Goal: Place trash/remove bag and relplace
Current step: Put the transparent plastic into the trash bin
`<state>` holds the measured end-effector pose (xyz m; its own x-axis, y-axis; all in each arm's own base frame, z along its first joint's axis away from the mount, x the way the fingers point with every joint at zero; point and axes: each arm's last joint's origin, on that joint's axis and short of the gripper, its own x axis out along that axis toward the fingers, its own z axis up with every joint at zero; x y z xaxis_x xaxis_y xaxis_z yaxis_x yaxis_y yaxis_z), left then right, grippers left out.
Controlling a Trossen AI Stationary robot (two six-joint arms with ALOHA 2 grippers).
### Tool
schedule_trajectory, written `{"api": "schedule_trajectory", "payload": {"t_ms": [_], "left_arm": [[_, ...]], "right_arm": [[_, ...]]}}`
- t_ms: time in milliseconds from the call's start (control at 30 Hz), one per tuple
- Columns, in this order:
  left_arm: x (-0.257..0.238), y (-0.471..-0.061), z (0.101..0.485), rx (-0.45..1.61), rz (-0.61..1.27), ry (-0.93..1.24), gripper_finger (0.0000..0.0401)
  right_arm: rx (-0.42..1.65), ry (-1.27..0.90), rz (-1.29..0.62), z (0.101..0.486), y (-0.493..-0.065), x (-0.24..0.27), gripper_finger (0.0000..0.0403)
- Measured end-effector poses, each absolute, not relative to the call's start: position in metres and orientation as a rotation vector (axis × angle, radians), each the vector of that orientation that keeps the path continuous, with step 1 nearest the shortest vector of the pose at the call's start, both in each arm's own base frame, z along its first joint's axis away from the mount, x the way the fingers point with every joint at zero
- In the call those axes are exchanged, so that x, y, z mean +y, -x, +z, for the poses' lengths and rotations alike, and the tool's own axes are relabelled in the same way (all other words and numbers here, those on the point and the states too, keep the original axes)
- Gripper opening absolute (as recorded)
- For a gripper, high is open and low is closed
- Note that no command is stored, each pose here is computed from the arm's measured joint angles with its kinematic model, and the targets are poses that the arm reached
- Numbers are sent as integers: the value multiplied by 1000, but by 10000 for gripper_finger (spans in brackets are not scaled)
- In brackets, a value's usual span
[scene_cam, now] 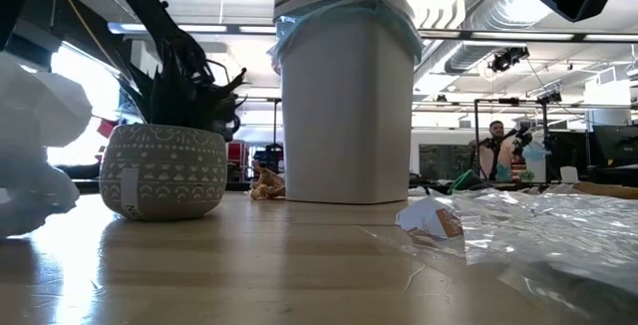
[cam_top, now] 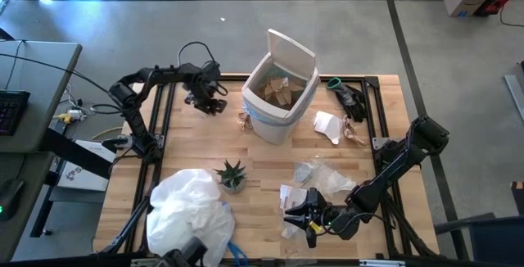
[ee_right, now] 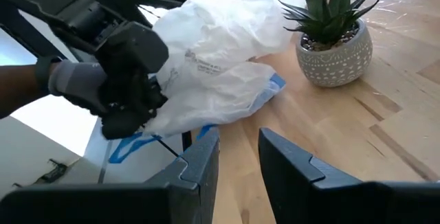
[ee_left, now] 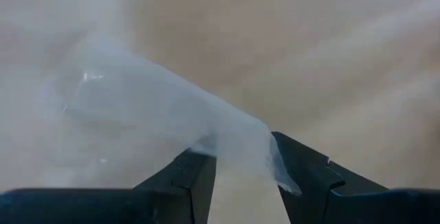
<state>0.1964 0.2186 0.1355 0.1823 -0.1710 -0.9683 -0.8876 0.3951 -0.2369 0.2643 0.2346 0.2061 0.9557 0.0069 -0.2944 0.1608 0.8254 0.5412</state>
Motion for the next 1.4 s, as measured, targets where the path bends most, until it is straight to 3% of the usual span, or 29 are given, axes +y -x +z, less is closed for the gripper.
{"api": "schedule_trajectory", "payload": {"t_ms": [200,533,867,1000,1200,1400], "left_arm": [[205,-216,146,1319,556,978,121],[175,-233,217,1178,482,684,121],[150,-201,235,1481,484,174,121],[152,-193,223,1501,515,284,121],[165,-185,206,1447,719,560,122],[172,-193,197,1354,749,694,124]], "right_arm": [[288,-598,-92,206,-266,232,90],[282,-604,-97,207,-269,230,90],[281,-596,-100,207,-270,229,90],[281,-597,-100,207,-270,229,90],[278,-597,-98,207,-270,229,90],[274,-586,-94,208,-270,229,90]]}}
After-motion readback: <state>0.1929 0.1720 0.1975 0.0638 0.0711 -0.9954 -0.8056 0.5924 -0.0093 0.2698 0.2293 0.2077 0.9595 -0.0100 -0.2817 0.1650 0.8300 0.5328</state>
